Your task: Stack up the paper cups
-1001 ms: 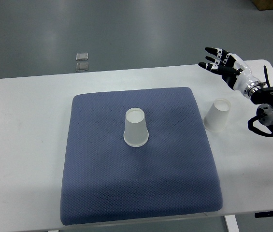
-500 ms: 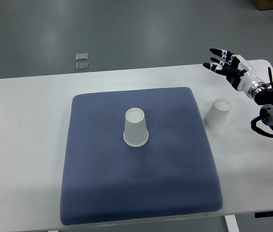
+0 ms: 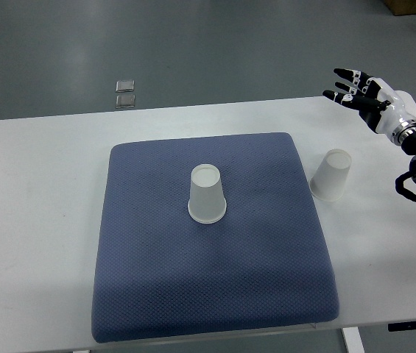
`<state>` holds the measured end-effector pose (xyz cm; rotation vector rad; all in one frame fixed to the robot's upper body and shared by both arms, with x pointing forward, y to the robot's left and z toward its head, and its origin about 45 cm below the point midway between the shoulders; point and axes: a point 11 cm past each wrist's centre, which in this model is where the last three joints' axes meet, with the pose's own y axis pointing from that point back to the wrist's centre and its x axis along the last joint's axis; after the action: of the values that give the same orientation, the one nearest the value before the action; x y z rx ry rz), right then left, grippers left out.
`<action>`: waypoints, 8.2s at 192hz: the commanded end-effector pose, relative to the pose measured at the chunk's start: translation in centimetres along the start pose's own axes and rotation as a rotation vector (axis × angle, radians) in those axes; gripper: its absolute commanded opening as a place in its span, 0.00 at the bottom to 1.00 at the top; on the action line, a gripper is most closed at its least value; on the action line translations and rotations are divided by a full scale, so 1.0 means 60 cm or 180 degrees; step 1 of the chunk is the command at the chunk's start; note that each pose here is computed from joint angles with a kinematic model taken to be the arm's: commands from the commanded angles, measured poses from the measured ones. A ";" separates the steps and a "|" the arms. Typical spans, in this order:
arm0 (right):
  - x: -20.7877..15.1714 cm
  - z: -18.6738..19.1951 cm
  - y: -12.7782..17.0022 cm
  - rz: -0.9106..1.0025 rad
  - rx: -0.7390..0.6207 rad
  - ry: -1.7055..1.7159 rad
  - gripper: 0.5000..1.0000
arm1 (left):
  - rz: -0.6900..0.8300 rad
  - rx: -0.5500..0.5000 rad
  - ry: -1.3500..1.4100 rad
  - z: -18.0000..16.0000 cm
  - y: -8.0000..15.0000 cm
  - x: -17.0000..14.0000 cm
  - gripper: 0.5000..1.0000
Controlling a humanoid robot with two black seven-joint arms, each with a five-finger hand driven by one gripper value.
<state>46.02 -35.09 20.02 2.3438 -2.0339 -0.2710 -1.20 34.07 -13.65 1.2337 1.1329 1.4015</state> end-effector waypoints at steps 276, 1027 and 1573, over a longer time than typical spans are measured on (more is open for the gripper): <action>0.018 -0.059 0.089 -0.1667 -0.0421 0.3725 0.88 | 0.0000 -0.0002 0.0000 0.000 0.000 0.000 1.00; -0.442 -0.169 0.045 -0.3470 0.1005 0.4950 0.00 | 0.0005 0.0003 0.0000 0.000 0.000 0.001 1.00; -0.354 -0.196 0.034 -0.2940 0.0752 0.3984 0.82 | 0.0005 -0.0001 0.0000 0.000 0.000 0.001 1.00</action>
<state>42.16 -13.76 32.78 2.2483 -0.2839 1.2311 -1.20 34.08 -13.65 1.2335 1.1327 1.4018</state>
